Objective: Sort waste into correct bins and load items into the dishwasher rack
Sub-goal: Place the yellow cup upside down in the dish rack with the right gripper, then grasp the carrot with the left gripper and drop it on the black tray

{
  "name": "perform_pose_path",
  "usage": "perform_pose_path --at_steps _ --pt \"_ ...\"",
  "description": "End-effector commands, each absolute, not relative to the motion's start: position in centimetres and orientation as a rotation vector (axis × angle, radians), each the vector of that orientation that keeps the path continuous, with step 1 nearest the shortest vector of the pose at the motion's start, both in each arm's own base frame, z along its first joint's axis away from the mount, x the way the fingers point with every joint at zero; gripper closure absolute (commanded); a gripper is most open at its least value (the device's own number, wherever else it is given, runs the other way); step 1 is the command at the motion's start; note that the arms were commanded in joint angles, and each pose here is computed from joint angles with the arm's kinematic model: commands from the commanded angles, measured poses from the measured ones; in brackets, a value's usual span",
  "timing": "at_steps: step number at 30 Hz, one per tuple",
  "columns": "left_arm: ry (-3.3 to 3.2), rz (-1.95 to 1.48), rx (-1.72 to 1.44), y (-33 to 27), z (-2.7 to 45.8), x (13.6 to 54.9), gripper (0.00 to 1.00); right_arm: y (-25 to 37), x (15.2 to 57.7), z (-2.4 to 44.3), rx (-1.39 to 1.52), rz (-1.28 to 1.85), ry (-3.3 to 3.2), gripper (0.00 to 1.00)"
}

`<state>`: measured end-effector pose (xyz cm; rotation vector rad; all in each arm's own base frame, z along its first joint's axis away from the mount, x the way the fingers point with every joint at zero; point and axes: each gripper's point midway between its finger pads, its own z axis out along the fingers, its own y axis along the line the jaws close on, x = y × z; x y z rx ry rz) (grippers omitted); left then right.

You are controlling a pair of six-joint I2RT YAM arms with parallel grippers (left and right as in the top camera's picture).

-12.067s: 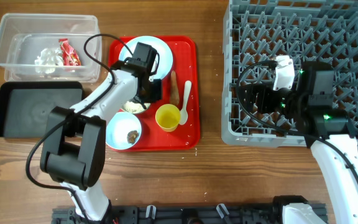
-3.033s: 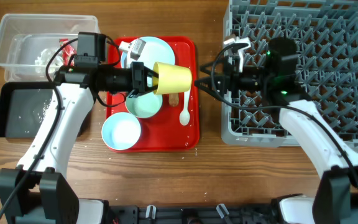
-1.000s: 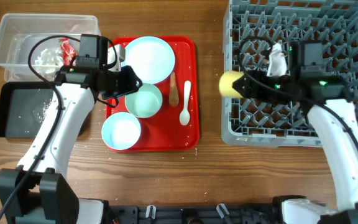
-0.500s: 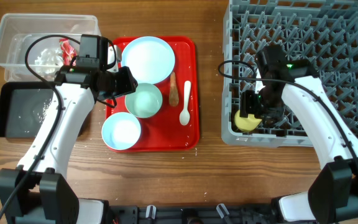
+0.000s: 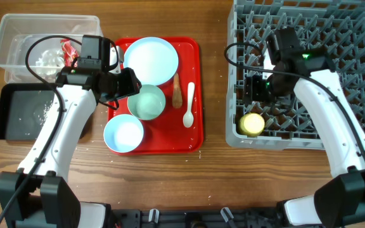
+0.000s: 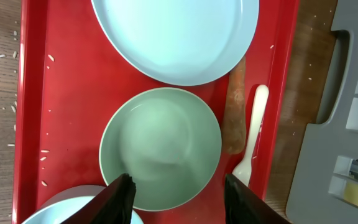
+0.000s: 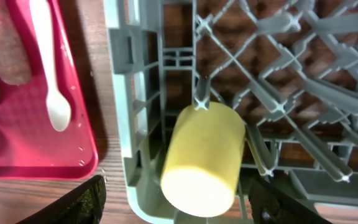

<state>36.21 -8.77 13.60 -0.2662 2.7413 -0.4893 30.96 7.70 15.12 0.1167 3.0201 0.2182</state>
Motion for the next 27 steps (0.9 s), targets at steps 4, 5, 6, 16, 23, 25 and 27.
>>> perform_pose_path --at_steps 4,5,6,16,23,25,27 --pt "2.713 -0.478 -0.255 -8.7 14.6 36.5 0.50 13.3 34.7 22.6 -0.136 0.335 2.721 0.24" --pt "2.714 -0.477 -0.256 -8.7 14.6 36.5 0.50 13.8 35.0 22.8 -0.146 0.346 2.698 0.23" --pt "2.719 -0.476 -0.257 -8.7 14.5 36.4 0.49 14.5 35.7 23.2 -0.150 0.385 2.665 0.21" --pt "2.560 -0.211 0.052 -11.8 15.7 39.0 0.16 15.0 38.3 24.8 0.008 0.429 2.551 0.19" --pt "2.577 -0.166 0.284 -18.5 11.7 42.4 0.13 13.3 38.0 24.2 0.054 0.383 2.588 0.16" --pt "2.577 -0.161 0.363 -20.9 10.7 43.1 0.13 13.3 37.9 24.1 0.054 0.382 2.592 0.16" --pt "2.592 -0.143 0.389 -22.3 9.4 43.5 0.16 13.3 37.9 24.1 0.053 0.380 2.596 0.16"
